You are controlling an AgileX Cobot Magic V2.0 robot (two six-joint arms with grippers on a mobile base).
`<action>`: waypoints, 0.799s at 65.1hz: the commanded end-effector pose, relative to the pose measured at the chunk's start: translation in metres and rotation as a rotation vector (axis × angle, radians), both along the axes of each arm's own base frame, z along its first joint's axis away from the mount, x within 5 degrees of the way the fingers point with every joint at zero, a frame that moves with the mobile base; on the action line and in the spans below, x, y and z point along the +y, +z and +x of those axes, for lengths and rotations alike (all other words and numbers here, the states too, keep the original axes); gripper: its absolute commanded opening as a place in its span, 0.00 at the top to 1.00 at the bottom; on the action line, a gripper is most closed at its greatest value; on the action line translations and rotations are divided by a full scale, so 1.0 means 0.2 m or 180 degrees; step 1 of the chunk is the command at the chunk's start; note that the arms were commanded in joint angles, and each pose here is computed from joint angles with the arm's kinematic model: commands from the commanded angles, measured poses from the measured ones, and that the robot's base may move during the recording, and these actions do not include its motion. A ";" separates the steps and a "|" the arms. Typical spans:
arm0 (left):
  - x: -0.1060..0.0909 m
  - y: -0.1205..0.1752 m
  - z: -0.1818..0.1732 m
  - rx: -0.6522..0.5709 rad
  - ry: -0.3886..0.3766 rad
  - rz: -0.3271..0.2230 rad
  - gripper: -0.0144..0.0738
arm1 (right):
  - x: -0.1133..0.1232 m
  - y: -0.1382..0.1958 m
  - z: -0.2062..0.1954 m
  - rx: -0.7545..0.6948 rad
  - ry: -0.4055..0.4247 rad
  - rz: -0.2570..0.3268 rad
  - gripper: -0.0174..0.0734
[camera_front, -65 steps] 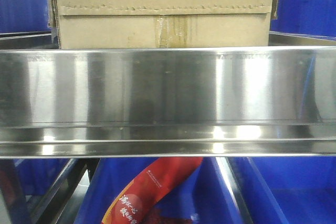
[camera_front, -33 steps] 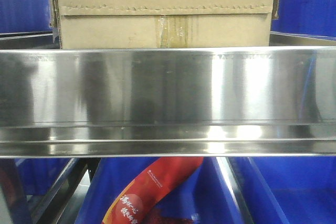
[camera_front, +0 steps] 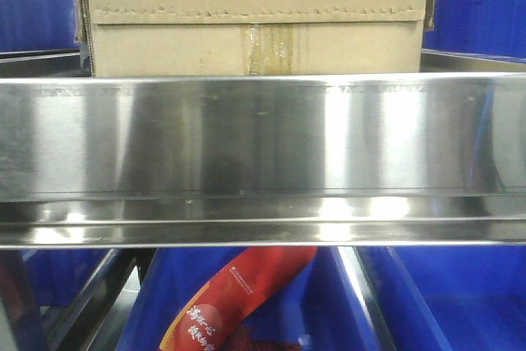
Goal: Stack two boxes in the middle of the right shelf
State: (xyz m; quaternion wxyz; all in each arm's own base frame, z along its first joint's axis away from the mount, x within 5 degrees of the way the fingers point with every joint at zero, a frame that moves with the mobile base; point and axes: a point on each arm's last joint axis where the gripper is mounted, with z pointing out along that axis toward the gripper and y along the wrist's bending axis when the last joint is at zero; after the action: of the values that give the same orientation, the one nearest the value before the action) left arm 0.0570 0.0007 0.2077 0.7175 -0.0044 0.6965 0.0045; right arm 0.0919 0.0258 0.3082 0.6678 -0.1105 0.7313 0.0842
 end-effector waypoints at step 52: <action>0.00 0.01 0.00 -0.0071 0.0015 -0.0004 0.96 | -0.01 0.01 0.00 -0.0104 -0.0062 -0.0024 0.98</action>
State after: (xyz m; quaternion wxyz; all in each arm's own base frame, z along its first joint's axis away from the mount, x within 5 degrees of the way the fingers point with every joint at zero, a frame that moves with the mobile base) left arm 0.0570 0.0007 0.2077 0.7178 -0.0044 0.6962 0.0045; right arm 0.0921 0.0255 0.3095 0.6730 -0.1085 0.7268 0.0836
